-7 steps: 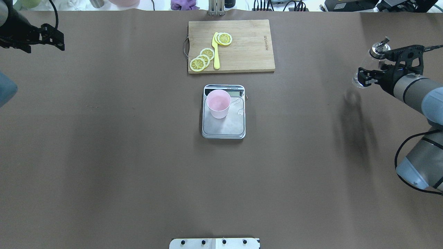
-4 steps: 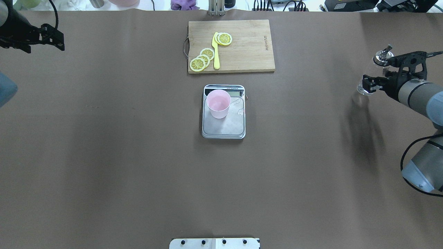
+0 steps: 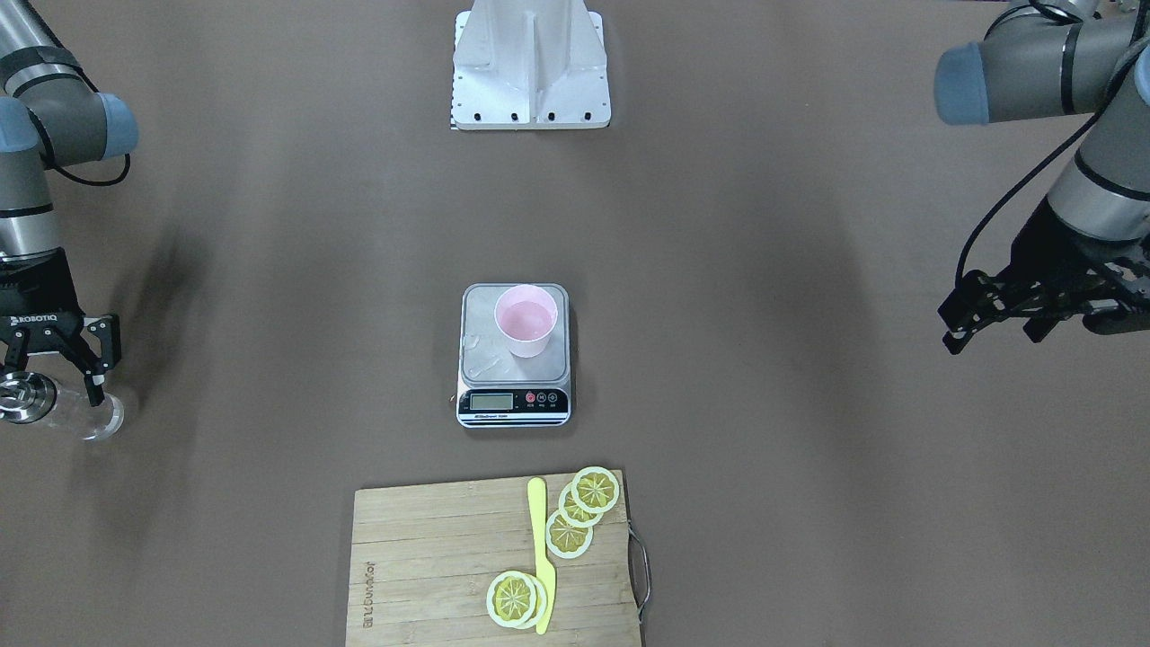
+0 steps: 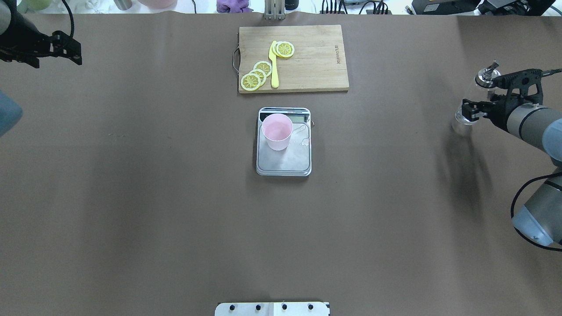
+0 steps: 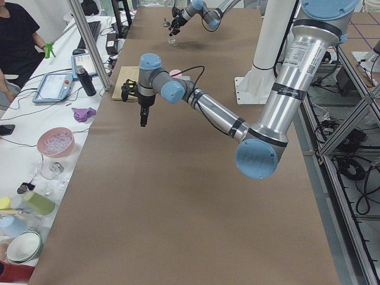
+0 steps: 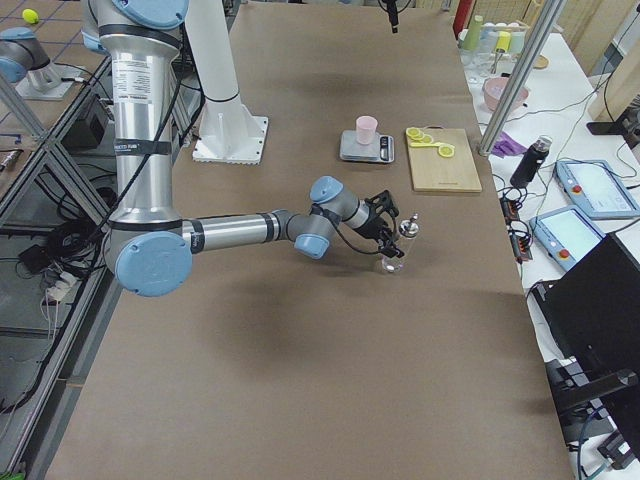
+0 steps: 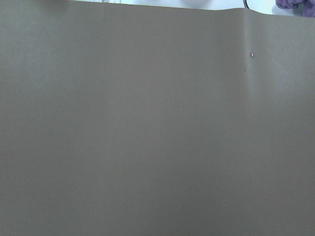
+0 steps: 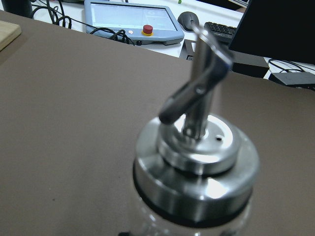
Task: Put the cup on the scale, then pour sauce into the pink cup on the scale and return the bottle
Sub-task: 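Lower the dispenser onto the table and open the right gripper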
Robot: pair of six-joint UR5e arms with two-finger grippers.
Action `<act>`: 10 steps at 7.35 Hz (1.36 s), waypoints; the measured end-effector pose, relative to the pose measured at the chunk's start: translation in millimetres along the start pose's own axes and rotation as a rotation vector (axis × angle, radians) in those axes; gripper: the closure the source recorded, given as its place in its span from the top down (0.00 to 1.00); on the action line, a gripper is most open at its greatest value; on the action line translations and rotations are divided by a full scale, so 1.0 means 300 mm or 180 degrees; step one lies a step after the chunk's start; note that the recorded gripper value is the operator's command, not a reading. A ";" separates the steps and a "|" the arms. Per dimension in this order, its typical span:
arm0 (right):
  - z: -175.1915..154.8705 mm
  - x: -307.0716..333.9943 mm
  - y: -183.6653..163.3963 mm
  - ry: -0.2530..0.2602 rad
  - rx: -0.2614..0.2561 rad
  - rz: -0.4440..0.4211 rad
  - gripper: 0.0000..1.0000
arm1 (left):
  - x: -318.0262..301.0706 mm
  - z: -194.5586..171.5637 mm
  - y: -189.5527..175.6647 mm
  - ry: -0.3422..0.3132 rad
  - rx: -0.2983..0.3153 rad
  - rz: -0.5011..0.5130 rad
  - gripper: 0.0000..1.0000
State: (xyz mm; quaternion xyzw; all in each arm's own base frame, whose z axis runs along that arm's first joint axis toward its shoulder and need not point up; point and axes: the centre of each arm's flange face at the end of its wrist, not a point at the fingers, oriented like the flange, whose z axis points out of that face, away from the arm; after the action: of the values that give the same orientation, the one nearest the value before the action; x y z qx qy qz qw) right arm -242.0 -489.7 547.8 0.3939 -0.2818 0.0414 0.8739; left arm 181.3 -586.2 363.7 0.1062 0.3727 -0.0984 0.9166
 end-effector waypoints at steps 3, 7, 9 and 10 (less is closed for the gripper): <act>0.014 0.008 0.015 0.0016 -0.0026 0.0001 0.23 | -0.004 0.007 0.000 -0.0008 -0.0009 -0.0002 0.98; 0.024 0.013 0.030 -0.0005 -0.0082 0.0001 0.79 | -0.004 0.009 -0.001 -0.0009 -0.0010 -0.0002 0.98; 0.024 0.012 0.034 -0.0029 -0.0108 -0.0001 1.00 | -0.004 0.010 0.000 -0.0011 -0.0012 0.0005 0.98; 0.021 0.010 0.033 -0.0058 -0.0121 0.0002 1.00 | -0.004 0.011 0.000 -0.0013 -0.0011 0.0011 0.98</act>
State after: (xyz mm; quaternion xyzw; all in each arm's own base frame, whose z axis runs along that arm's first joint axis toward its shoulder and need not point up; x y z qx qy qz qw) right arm -245.2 -487.8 559.4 0.3776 -0.2906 0.0327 0.8786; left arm 182.6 -587.1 366.9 0.1050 0.3708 -0.0964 0.9177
